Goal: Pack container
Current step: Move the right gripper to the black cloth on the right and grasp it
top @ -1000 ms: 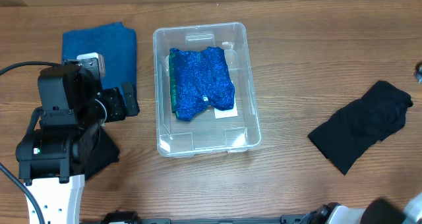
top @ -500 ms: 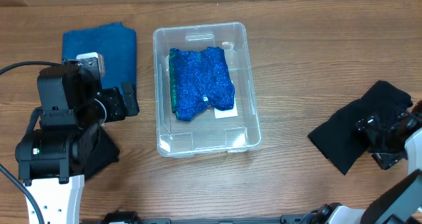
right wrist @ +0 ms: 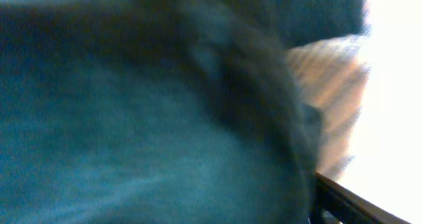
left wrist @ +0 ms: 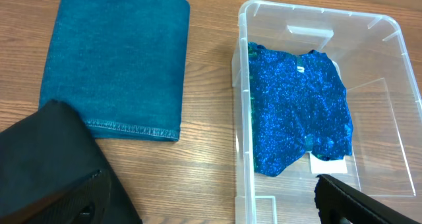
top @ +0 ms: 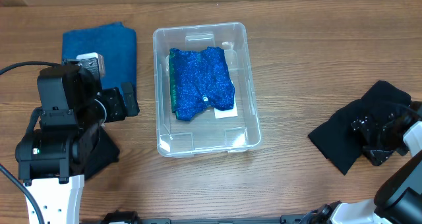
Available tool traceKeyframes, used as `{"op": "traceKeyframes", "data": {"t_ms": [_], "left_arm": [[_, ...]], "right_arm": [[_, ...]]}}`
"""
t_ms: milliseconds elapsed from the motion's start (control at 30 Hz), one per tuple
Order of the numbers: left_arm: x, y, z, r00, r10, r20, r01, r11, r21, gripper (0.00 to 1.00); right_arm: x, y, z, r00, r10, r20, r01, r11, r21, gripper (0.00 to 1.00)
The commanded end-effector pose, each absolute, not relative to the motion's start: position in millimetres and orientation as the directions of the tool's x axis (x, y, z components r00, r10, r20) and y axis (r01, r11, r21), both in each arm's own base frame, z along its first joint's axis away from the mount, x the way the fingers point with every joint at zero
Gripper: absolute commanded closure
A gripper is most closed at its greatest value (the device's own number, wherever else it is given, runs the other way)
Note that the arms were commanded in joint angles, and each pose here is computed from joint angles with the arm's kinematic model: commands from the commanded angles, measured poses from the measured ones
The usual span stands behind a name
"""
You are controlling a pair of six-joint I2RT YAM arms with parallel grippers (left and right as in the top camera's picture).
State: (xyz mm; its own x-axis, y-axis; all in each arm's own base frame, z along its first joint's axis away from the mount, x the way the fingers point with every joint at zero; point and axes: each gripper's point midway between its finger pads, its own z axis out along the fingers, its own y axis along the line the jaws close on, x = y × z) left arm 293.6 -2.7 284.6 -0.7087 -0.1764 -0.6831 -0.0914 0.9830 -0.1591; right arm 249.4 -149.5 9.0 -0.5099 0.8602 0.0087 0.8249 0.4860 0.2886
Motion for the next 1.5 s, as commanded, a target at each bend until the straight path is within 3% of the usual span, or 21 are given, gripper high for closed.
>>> {"op": "traceKeyframes", "data": {"t_ms": [0,200,267,333,400,933,1133,1300,1467], "left_arm": [[295.5,-1.8,292.5,-0.697,-0.156,-0.700,-0.079,0.987,-0.142,0.00],[295.7,-1.8,292.6,-0.696,-0.156,-0.701,-0.078,0.987,-0.142,0.00],[295.7,-1.8,292.6,-0.696,-0.156,-0.701,-0.078,0.987,-0.142,0.00],[295.7,-1.8,292.6,-0.696,-0.156,-0.701,-0.078,0.987,-0.142,0.00],[295.7,-1.8,292.6,-0.696,-0.156,-0.701,-0.078,0.987,-0.142,0.00],[295.7,-1.8,292.7,-0.696,-0.156,-0.701,-0.078,0.987,-0.142,0.00],[295.8,-1.8,292.8,-0.696,-0.156,-0.701,-0.079,0.987,-0.142,0.00],[295.8,-1.8,292.8,-0.696,-0.156,-0.701,-0.079,0.987,-0.142,0.00],[295.8,-1.8,292.8,-0.696,-0.156,-0.701,-0.078,0.987,-0.142,0.00]], "right_arm": [[252.0,-129.0,-3.0,-0.554,0.828,0.084,0.790,0.493,0.364,0.25],[251.8,-128.9,-3.0,-0.554,0.828,0.084,0.791,0.492,0.364,0.70],[251.7,-129.0,-3.0,-0.554,0.828,0.084,0.791,0.492,0.363,0.82],[251.9,-129.0,-3.0,-0.555,0.828,0.083,0.790,0.493,0.364,0.85],[252.1,-129.1,-3.0,-0.555,0.828,0.083,0.790,0.493,0.364,0.95],[258.1,-126.7,-0.5,-0.562,0.823,0.078,0.774,0.491,0.400,0.96],[275.7,-114.3,13.6,-0.610,0.790,0.069,0.695,0.491,0.525,0.96],[296.8,-106.1,53.0,-0.650,0.760,0.013,0.593,0.496,0.634,0.96],[321.0,-90.2,122.5,-0.729,0.673,-0.125,0.459,0.615,0.641,0.96]]}}
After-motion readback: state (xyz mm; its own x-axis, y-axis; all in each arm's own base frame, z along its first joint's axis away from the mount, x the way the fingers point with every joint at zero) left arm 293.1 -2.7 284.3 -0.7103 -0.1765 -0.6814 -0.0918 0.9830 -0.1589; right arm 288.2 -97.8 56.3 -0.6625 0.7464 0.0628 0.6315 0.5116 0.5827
